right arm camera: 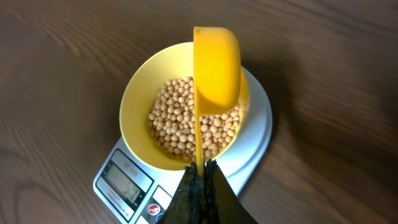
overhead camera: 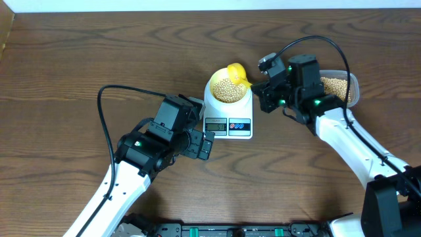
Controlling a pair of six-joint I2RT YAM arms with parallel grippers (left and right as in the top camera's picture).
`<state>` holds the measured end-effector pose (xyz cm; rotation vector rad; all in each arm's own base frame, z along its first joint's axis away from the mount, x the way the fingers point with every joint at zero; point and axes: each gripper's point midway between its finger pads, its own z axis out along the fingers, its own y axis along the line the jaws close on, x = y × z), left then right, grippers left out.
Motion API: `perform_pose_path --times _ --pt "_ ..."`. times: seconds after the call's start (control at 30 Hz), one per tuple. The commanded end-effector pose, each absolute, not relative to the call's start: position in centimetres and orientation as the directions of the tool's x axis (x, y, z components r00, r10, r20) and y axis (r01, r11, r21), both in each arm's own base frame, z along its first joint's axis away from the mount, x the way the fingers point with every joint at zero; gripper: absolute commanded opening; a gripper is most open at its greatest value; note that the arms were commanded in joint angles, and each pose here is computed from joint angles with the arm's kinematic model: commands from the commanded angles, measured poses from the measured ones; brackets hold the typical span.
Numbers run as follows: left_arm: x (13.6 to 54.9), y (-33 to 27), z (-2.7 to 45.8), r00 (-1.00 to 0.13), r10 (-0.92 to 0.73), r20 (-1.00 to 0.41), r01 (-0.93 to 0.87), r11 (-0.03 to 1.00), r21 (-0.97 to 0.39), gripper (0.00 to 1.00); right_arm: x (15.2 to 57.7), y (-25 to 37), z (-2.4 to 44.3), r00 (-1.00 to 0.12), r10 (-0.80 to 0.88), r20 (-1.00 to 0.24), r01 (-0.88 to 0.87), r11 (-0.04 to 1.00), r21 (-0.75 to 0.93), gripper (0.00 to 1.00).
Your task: Scoop item into bowl and weigh 50g on scale
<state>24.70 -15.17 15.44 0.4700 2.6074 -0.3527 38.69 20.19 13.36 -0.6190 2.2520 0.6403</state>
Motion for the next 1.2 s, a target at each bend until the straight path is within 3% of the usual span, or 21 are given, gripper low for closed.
perform_pose_path --times 0.0,0.27,1.17 --pt "24.8 -15.0 15.4 -0.829 0.277 -0.486 0.392 0.907 -0.154 0.98 38.2 21.4 13.7 -0.595 -0.294 -0.748 -0.637 0.74 0.216 0.01" --pt "24.8 -15.0 15.4 -0.829 0.277 -0.486 0.393 0.907 -0.154 0.98 38.5 21.4 12.9 -0.585 -0.326 -0.742 -0.624 0.766 0.155 0.01" --pt "24.8 -15.0 15.4 -0.829 0.277 -0.486 0.392 0.907 -0.154 0.98 37.1 22.7 10.1 -0.571 -0.439 -0.694 -0.693 0.711 0.12 0.01"
